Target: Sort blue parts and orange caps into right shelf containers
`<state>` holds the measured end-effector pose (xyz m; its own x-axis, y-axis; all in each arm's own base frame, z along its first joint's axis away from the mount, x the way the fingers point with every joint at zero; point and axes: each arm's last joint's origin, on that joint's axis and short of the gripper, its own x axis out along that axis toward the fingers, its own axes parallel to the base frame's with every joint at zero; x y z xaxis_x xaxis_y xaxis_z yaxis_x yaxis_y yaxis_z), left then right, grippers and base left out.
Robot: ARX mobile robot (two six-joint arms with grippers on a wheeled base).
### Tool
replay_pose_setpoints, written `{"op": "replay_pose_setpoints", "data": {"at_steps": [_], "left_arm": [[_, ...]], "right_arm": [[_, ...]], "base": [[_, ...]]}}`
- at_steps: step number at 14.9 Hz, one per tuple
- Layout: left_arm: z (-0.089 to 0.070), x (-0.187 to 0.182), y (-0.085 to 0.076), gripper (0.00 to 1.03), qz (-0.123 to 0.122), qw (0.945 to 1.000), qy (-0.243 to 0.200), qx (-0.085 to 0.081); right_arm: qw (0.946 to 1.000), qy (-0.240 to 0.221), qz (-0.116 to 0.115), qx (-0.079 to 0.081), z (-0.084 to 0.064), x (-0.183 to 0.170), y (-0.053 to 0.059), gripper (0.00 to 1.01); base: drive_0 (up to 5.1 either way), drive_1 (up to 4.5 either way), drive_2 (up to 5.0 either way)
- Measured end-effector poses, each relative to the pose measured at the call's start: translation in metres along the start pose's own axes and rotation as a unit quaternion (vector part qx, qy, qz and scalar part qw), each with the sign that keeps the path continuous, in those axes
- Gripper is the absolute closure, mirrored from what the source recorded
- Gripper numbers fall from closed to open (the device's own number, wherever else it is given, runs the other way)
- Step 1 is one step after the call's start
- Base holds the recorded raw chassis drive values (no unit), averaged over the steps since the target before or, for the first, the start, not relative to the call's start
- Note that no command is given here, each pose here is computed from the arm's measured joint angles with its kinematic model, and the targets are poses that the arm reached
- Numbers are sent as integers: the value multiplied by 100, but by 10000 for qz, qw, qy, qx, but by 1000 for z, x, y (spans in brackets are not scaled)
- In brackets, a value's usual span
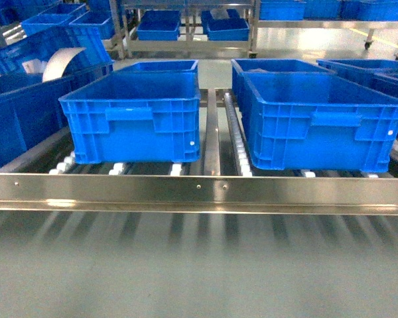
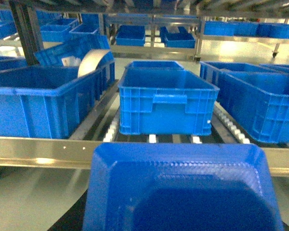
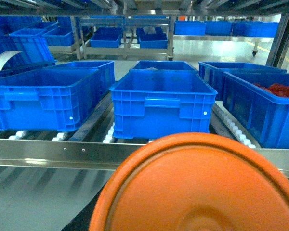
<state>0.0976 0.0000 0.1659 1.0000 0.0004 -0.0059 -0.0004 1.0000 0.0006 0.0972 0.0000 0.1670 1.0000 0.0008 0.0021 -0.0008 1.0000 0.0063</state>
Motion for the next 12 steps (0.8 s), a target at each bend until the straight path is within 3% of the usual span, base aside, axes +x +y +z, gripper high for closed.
{"op": "replay_pose_setpoints", "data": {"at_steps": [12], "left_arm": [[0, 0, 0, 62, -2, 10000, 2, 0]], "right_arm": [[10000, 2, -2, -2, 0, 0, 0, 59]], "base": [[0, 0, 0]]}}
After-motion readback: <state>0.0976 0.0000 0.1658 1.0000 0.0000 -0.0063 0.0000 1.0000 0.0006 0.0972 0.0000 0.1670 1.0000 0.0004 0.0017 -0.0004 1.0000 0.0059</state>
